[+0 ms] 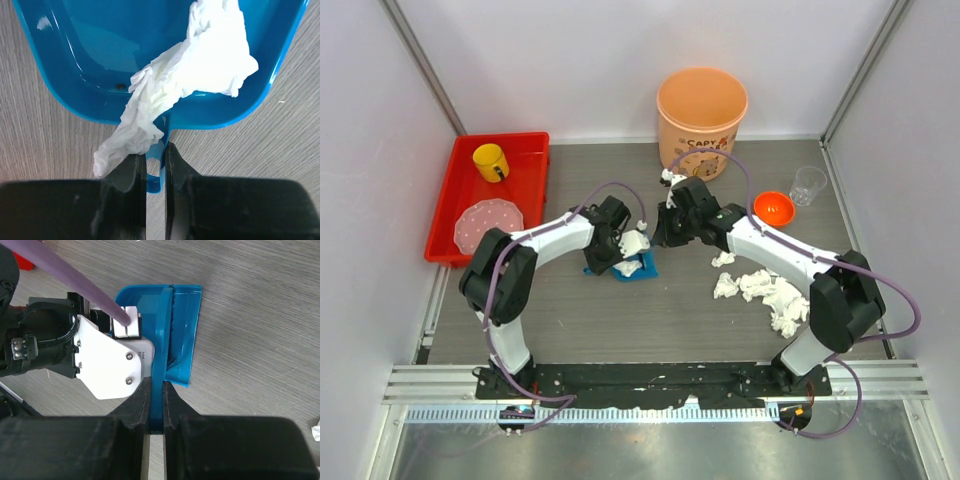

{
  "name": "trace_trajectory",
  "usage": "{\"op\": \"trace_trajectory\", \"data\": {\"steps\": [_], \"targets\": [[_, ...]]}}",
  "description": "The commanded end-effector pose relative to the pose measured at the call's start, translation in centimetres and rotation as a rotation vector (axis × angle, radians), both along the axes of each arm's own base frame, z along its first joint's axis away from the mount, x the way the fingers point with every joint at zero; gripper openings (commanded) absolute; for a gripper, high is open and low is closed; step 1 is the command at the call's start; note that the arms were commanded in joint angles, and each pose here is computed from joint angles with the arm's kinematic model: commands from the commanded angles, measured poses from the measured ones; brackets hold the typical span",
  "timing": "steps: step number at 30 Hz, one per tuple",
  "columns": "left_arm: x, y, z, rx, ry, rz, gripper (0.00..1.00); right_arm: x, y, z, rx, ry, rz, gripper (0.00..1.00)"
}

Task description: Sweep away the paper scraps from the table

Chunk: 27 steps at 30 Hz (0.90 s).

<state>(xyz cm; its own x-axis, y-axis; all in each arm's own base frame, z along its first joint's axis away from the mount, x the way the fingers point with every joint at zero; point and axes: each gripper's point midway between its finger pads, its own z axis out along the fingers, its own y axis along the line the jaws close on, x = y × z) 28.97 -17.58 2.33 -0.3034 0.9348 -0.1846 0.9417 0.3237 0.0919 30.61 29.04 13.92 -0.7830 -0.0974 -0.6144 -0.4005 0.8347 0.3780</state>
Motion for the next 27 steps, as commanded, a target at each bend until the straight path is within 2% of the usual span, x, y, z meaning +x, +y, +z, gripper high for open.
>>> {"op": "trace_trajectory", "data": {"steps": [1, 6, 7, 8, 10, 11, 15, 23, 27], "targets": [[1.0, -1.3, 0.9, -0.112, -0.02, 0.041, 0.0, 1.1, 1.9, 4.1, 0.109, -0.079, 0.014, 0.01], [1.2, -0.7, 1.5, -0.142, -0.03, 0.069, 0.0, 1.8, -4.7, 6.0, -0.12, -0.167, -0.127, 0.01], [1.1, -0.8, 1.5, -0.149, -0.027, 0.064, 0.0, 2.6, -7.3, 6.6, -0.193, -0.209, -0.194, 0.01], [1.0, -1.1, 1.6, -0.162, -0.023, 0.059, 0.0, 2.7, -8.9, 8.6, -0.205, -0.254, -0.238, 0.01], [0.8, -1.3, 1.8, -0.17, -0.018, 0.054, 0.0, 2.5, -12.8, 9.3, -0.3, -0.265, -0.309, 0.01], [0.7, -1.4, 1.8, -0.171, -0.017, 0.048, 0.0, 2.9, -15.9, 10.1, -0.354, -0.284, -0.403, 0.01], [0.3, -2.1, 1.7, -0.165, -0.016, 0.025, 0.0, 2.2, -22.7, 8.4, -0.528, -0.218, -0.534, 0.01], [-0.3, -3.2, 1.6, -0.15, -0.024, -0.013, 0.0, 2.1, -24.9, 2.6, -0.641, -0.076, -0.522, 0.01], [-0.7, -3.5, 1.4, -0.143, -0.016, -0.028, 0.0, 2.7, -21.5, -0.7, -0.535, 0.014, -0.396, 0.01]]}}
